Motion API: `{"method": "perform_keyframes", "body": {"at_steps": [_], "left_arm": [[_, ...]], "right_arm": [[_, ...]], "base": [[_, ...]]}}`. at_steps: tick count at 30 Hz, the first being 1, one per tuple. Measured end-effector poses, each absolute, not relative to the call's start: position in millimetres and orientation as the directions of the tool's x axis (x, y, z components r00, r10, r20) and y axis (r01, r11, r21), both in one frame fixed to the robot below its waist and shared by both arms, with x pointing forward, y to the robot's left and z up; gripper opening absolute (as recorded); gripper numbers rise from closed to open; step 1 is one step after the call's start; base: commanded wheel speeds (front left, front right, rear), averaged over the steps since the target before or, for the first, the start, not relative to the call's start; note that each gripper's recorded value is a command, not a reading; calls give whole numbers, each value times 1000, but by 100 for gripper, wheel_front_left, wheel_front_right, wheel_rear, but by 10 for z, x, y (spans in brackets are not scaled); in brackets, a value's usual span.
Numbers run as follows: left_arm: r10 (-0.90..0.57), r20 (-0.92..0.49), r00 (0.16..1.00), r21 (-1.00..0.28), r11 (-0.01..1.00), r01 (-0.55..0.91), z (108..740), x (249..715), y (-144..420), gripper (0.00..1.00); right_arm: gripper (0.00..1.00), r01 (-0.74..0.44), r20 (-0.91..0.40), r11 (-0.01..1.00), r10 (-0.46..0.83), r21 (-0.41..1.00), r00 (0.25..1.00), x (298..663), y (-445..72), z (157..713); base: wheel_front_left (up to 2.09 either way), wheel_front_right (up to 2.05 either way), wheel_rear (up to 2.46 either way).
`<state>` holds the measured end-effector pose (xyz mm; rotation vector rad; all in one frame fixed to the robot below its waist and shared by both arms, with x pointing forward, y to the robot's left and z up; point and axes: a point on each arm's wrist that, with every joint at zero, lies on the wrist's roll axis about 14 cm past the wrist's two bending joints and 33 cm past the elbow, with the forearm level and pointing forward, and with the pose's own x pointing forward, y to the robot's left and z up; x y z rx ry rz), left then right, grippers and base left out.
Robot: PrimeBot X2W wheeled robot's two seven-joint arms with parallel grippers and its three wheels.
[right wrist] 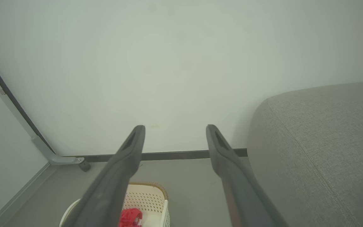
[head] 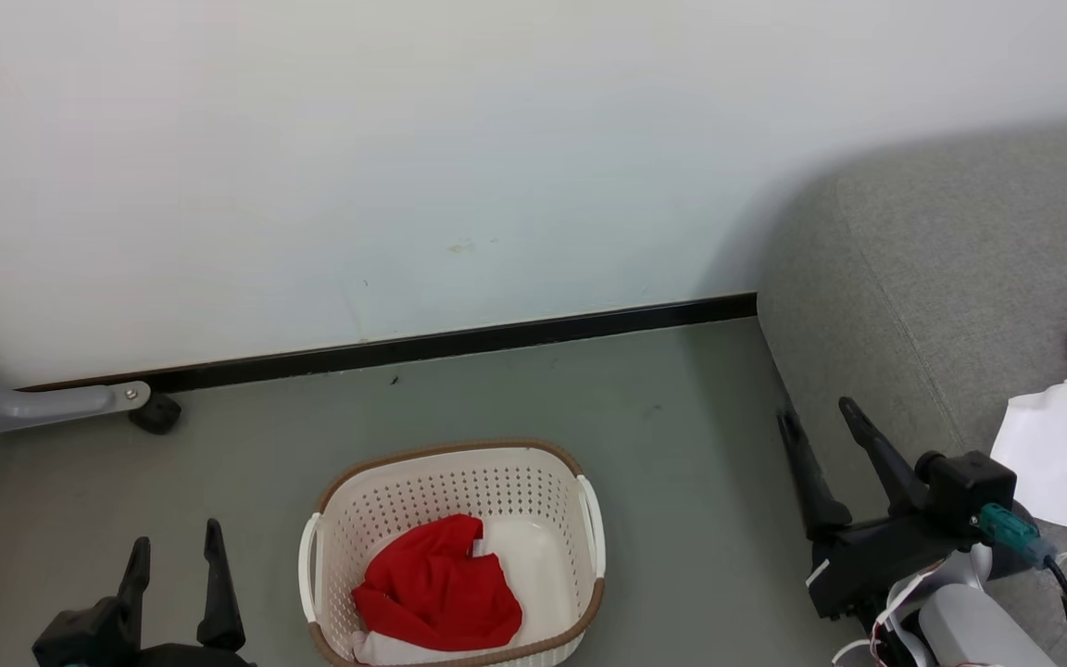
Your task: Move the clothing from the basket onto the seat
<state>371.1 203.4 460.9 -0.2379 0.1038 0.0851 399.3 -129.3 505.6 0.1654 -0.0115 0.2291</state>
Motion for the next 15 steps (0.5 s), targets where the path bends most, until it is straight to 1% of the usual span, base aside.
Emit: {"method": "perform_keyframes", "body": {"at_steps": [6,15], "left_arm": [[93,-109,990,-203,972,-114,4597,3612,2112,100],[148,-117,982,-200,965,-169,4548,3448,2205,100]], "right_arm": [[100,-225,21,959,224,170,974,3908,-1266,5000],[100,-200,-5,965,203,172,979,3775,-1268,4887]], "base": [[0,0,0],[0,0,0]]}}
